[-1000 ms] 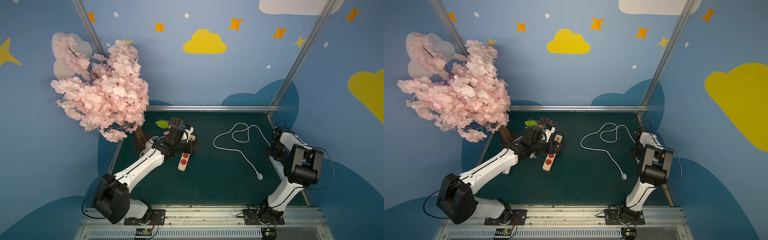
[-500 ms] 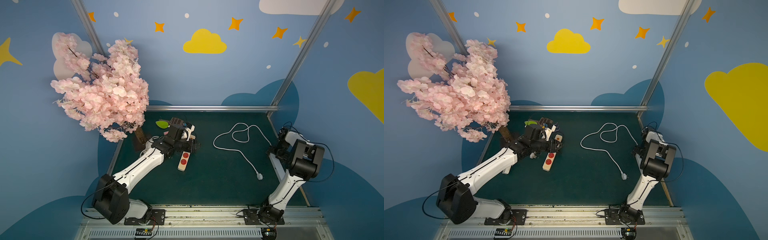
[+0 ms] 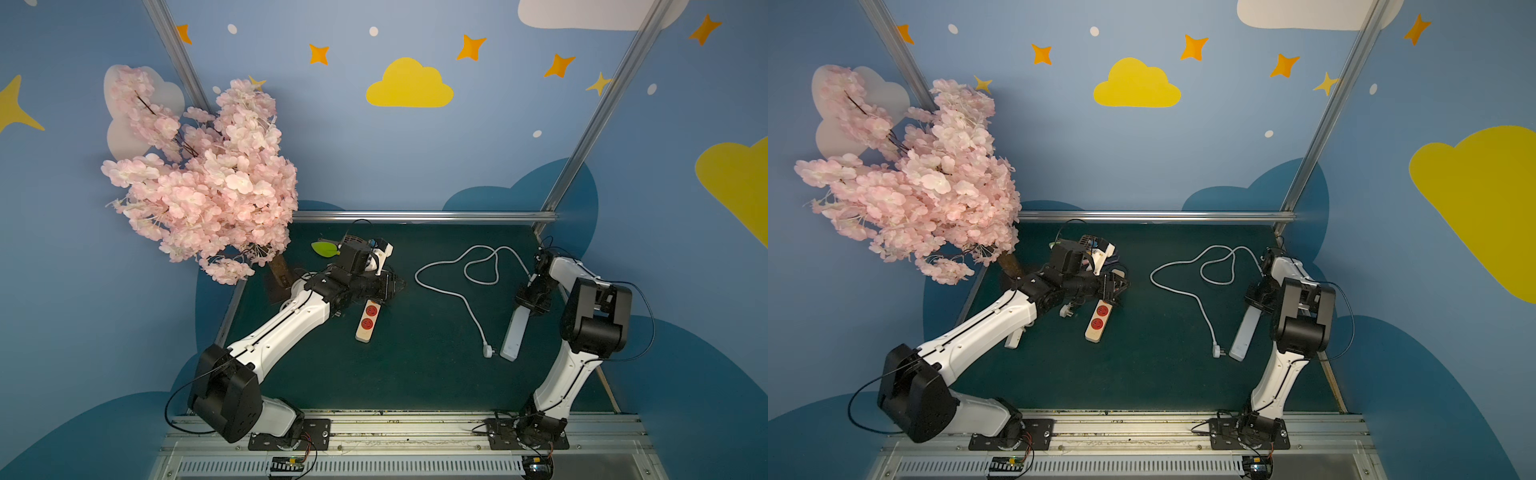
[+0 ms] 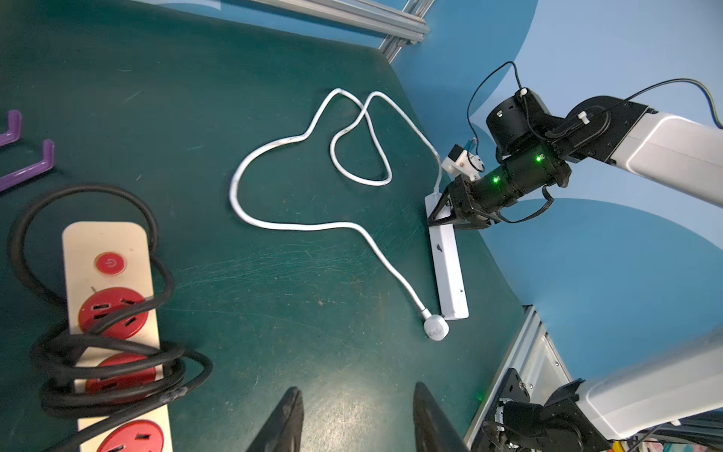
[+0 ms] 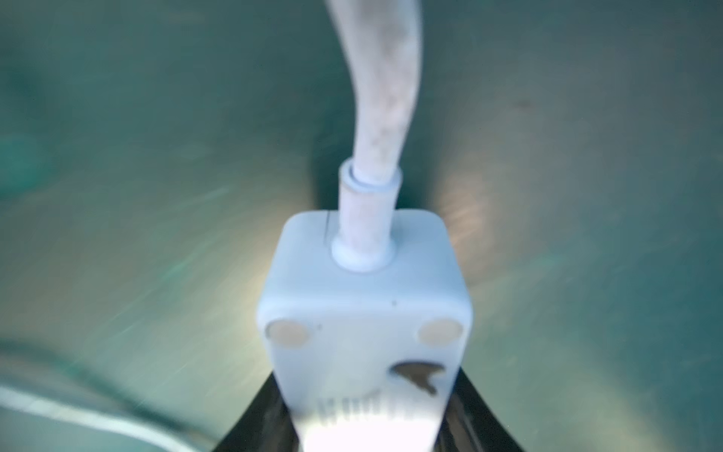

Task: Wrap the cord around the power strip
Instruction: Pick up the power strip from the center of the board.

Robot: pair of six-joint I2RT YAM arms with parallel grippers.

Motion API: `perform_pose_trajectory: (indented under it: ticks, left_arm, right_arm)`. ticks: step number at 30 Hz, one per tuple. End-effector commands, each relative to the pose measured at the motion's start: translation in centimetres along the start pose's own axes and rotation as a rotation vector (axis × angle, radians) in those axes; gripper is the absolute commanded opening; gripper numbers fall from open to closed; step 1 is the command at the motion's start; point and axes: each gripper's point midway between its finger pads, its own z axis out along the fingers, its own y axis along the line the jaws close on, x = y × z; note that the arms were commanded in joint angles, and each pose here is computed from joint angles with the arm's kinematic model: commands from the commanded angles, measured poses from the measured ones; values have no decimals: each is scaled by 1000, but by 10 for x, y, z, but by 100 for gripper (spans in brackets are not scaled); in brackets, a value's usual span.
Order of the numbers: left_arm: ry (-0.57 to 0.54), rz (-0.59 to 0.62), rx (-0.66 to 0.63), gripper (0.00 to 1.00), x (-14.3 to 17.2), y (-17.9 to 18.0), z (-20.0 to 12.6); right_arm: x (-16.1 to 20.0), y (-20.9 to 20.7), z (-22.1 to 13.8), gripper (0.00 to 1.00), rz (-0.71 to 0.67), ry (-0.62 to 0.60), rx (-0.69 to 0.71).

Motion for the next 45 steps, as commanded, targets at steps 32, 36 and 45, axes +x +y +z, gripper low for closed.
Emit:
perform_pose_trajectory:
  ticks: [32, 36, 45]
  left_arm:
    - [176, 73, 123, 69, 16, -37, 58]
    - [181, 97, 103, 69, 15, -32, 56]
    - [122, 104, 286, 33, -3, -67, 43]
  right_arm:
    - [77, 285, -233, 19, -180, -276, -1015]
    - [81, 289, -240, 18, -191, -259, -1049]
    - [91, 304, -267, 23, -242, -221, -1143]
